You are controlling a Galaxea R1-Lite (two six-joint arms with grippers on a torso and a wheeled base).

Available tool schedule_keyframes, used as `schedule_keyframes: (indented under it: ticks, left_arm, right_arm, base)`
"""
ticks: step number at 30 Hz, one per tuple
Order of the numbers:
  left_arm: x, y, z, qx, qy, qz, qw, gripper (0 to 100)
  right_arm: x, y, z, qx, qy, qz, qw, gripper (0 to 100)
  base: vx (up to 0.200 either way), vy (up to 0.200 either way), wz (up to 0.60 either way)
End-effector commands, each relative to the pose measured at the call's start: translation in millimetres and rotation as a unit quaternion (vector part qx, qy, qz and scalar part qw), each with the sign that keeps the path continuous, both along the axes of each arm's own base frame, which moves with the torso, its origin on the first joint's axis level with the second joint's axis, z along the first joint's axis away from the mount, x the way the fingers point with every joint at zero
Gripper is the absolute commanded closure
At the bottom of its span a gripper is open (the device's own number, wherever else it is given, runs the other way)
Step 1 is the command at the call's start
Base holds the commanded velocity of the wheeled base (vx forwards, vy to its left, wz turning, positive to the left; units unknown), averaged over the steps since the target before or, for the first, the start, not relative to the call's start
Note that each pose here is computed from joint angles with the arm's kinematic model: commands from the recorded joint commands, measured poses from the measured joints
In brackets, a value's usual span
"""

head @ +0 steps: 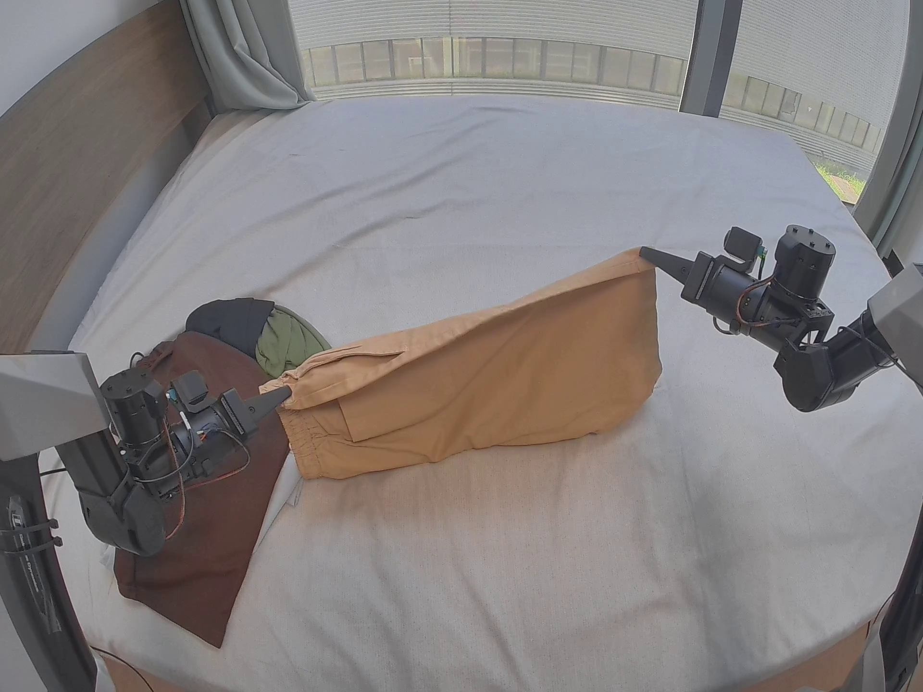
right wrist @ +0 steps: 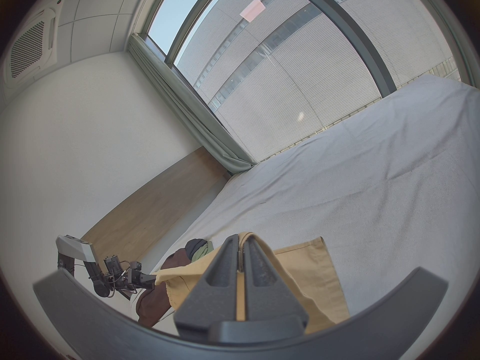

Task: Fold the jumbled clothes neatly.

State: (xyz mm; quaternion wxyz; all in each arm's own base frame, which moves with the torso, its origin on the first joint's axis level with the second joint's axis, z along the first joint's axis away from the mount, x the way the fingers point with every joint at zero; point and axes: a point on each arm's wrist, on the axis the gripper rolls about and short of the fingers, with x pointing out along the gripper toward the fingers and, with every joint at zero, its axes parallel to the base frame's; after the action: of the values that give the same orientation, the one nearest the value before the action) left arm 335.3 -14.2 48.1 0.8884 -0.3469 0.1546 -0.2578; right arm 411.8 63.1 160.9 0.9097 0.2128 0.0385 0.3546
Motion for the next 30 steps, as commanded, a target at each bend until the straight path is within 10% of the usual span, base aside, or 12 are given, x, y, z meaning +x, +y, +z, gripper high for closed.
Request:
schedule_keyframes:
  ticks: [1, 30]
  left_arm:
    - [4, 0, -5, 0.0, 0.004, 0.003, 1.0, 100]
    - [34, 0, -28, -0.009, 0.008, 0.051, 0.9986, 100]
  right_arm:
    - [11, 4, -8, -0.001, 0.006, 0.003, 1.0, 100]
    - [74, 14, -43, -0.006, 0.038, -0.002, 0.9992, 100]
  base:
    - [0.0, 0.0, 0.0]
    - [0.0, 0.0, 0.0]
